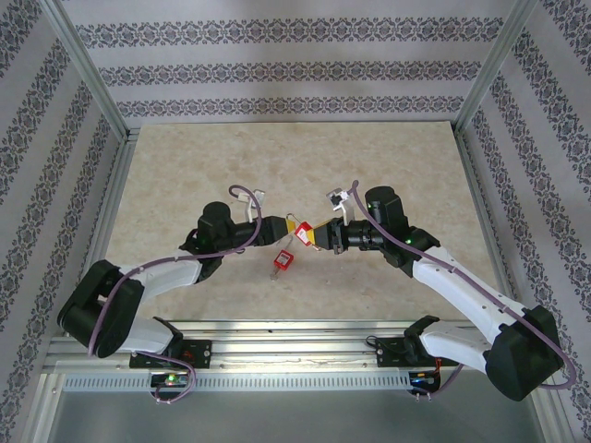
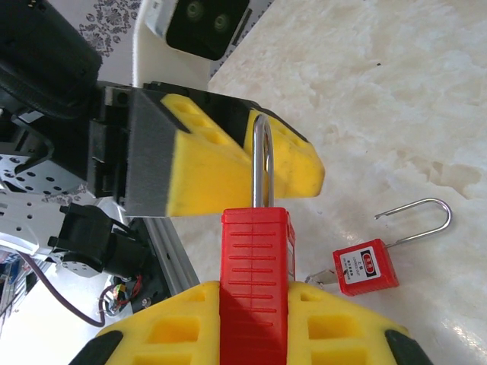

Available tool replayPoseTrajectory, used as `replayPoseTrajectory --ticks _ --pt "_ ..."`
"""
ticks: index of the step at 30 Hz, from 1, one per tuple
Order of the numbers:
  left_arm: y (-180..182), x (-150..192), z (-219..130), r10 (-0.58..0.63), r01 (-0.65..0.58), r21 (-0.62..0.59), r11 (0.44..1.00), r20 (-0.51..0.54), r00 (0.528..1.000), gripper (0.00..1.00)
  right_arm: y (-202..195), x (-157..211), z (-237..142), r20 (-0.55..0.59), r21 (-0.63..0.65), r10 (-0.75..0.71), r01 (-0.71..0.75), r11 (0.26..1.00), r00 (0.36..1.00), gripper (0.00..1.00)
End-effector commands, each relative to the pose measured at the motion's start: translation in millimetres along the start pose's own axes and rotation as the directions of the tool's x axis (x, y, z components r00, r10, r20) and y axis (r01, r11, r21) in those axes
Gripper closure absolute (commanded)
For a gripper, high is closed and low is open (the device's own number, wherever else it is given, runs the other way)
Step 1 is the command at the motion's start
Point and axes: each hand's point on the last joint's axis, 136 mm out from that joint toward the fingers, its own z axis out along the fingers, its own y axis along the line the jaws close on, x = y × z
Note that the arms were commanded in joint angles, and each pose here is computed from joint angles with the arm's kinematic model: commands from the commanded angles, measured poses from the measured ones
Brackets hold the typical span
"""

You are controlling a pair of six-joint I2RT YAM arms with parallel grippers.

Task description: Unlock with the key

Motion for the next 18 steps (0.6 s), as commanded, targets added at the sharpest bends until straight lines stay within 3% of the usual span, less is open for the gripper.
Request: replayPoseTrajectory --ticks 1,4,7,8,13,18 --pt "-19 -19 4 0.049 -0.051 0.069 0.996 0.037 0.998 0.55 17 -10 -2 0.028 -0.056 -0.031 0.033 0.998 0.999 1.0" --pt "-19 -23 7 0.058 -0.06 0.071 0.996 0.039 0.998 0.61 18 -7 -1 0.017 -0.062 -0.026 0.027 0.998 1.0 1.0" --pt "-19 -31 9 0.065 -0.068 0.065 0.996 0.052 0.997 0.89 16 -2 1 0.008 -0.063 -0.021 0.022 0.998 1.0 1.0" --pt "-18 -33 9 0.069 -0.072 0.059 0.996 0.054 0.996 0.93 16 0 0 0.007 -0.063 -0.019 0.019 0.998 1.0 1.0" --pt "-7 -38 5 0.071 -0.073 0.027 0.997 0.064 0.995 1.0 16 5 -2 0.009 -0.064 -0.009 0.01 0.998 1.0 1.0" --pt "7 -48 -2 0.065 -0.066 0.004 0.998 0.093 0.994 1.0 17 10 -3 0.002 -0.073 -0.002 0.002 0.997 1.0 1.0"
